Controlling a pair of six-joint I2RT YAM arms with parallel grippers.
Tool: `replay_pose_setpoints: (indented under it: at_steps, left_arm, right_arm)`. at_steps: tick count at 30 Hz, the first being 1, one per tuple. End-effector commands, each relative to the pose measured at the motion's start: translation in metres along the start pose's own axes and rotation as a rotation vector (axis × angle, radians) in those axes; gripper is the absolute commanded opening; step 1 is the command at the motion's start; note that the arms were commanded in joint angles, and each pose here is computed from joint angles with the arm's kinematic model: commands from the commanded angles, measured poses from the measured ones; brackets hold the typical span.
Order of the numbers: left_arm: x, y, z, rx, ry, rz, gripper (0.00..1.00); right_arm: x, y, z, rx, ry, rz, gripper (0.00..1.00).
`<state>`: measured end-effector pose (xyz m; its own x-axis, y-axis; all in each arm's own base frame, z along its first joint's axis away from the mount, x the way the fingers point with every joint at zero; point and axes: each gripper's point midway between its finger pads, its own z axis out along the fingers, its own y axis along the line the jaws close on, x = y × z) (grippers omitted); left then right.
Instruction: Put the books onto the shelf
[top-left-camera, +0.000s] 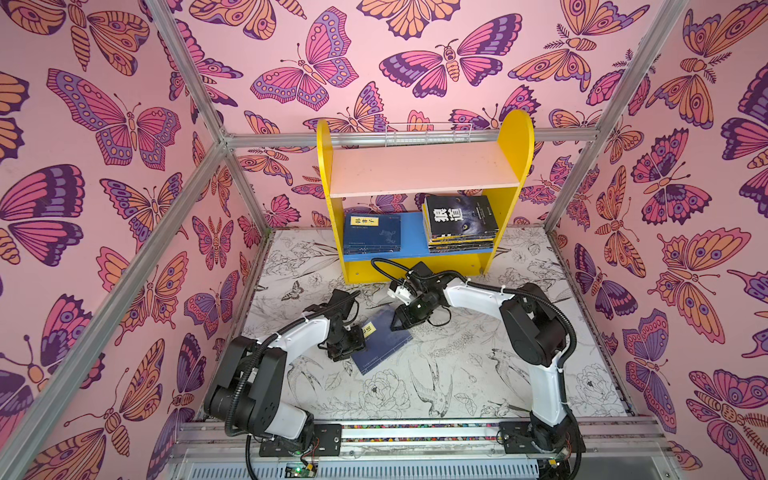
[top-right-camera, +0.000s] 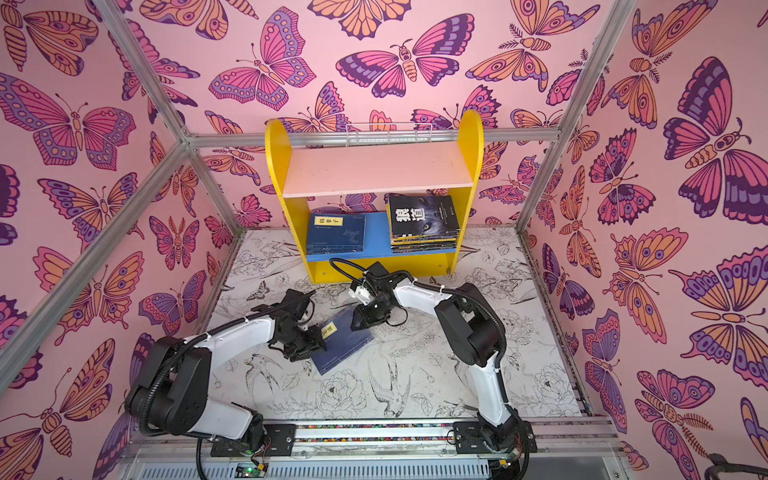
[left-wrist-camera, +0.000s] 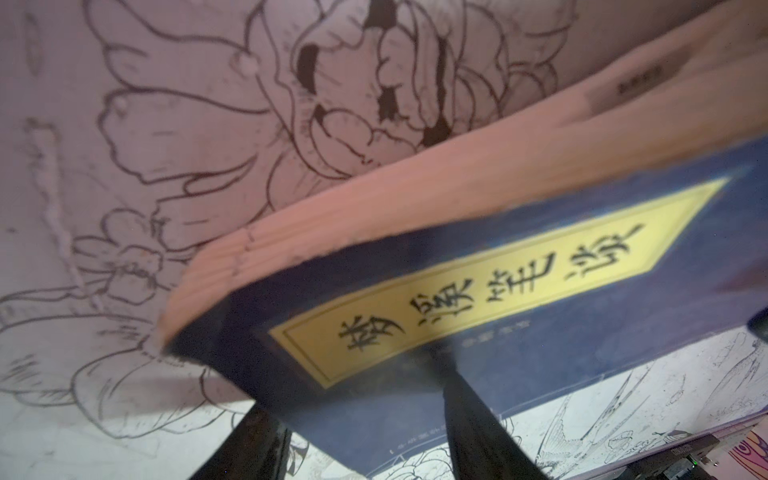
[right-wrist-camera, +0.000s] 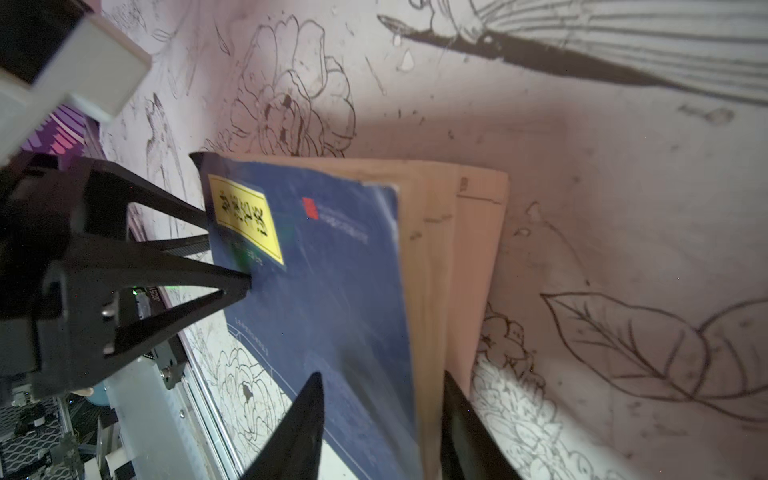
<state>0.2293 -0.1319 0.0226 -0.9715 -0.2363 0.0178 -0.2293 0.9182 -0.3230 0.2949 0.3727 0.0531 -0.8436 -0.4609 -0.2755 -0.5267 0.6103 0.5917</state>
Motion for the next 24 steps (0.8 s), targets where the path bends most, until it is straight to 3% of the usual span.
replay_pose_setpoints:
  at_steps: [1,4,6,15,24]
  left_arm:
    - [-0.001,-0.023,-0.001,0.129,0.019,0.043,0.6]
    - [-0.01,-0.032,-0.014,0.201,-0.026,0.036,0.6]
    - [-0.018,-0.036,-0.024,0.254,-0.063,0.012,0.61]
    - [-0.048,-0.049,-0.087,0.567,-0.306,-0.154,0.68]
    - [-0.055,-0.035,-0.13,0.7,-0.441,-0.224,0.89]
  right_arm:
    - [-0.025,0.053,-0.023,-0.19,-0.1,-0.061,0.29]
    - [-0.034,0.055,-0.031,-0.218,-0.153,-0.032,0.08]
    - [-0.039,0.054,-0.036,-0.222,-0.183,-0.023,0.0]
    - [-0.072,0.062,-0.093,-0.368,-0.377,0.032,0.0]
    - [-0.078,0.057,-0.137,-0.422,-0.479,0.055,0.0]
